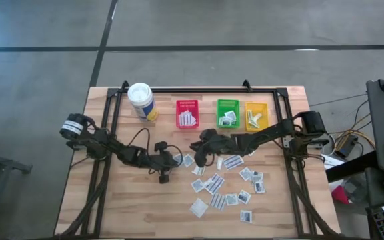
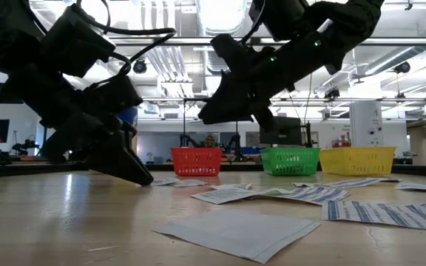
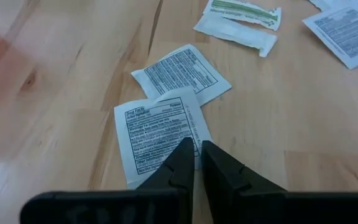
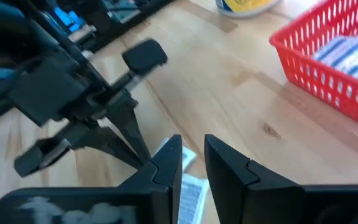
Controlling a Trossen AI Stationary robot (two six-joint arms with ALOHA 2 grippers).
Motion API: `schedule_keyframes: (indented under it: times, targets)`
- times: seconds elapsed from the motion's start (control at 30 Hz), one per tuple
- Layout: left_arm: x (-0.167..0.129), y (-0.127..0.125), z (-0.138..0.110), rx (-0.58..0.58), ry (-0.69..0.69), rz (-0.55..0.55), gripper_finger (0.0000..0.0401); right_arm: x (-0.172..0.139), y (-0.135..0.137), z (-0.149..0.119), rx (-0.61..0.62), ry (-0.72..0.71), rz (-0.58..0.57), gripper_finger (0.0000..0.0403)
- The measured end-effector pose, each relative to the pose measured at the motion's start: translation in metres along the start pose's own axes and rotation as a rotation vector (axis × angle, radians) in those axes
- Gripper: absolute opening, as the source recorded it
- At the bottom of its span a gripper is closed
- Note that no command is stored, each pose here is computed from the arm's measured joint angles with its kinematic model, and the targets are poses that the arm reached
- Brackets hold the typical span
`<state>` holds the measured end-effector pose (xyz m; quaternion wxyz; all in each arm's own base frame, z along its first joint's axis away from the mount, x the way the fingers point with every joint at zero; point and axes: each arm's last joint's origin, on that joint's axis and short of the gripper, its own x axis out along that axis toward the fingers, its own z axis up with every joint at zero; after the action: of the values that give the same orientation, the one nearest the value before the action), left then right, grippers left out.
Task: Pick & Place First Aid Supplies
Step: Put the alcohol pad in the green bin
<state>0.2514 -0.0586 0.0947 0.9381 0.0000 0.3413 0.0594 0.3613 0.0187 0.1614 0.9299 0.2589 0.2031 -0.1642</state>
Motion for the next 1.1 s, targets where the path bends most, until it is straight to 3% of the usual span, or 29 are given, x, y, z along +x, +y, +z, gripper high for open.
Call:
schedule_keyframes:
  times: [0.43,0.73,1.1]
  targets:
    - [0.002,0.0,-0.003,0.032,0.019,-0.001,0.003,0.003,0.001,-0.007,0.107,0.026,-0.007,0.0103]
    - [0.002,0.0,-0.003,0.019,0.008,-0.004,0.003,0.028,0.005,-0.008,0.032,0.04,-0.022,0.01]
    - [0.002,-0.001,0.0,0.021,-0.02,-0.01,0.003,0.035,-0.003,-0.002,0.049,0.07,-0.017,0.0114]
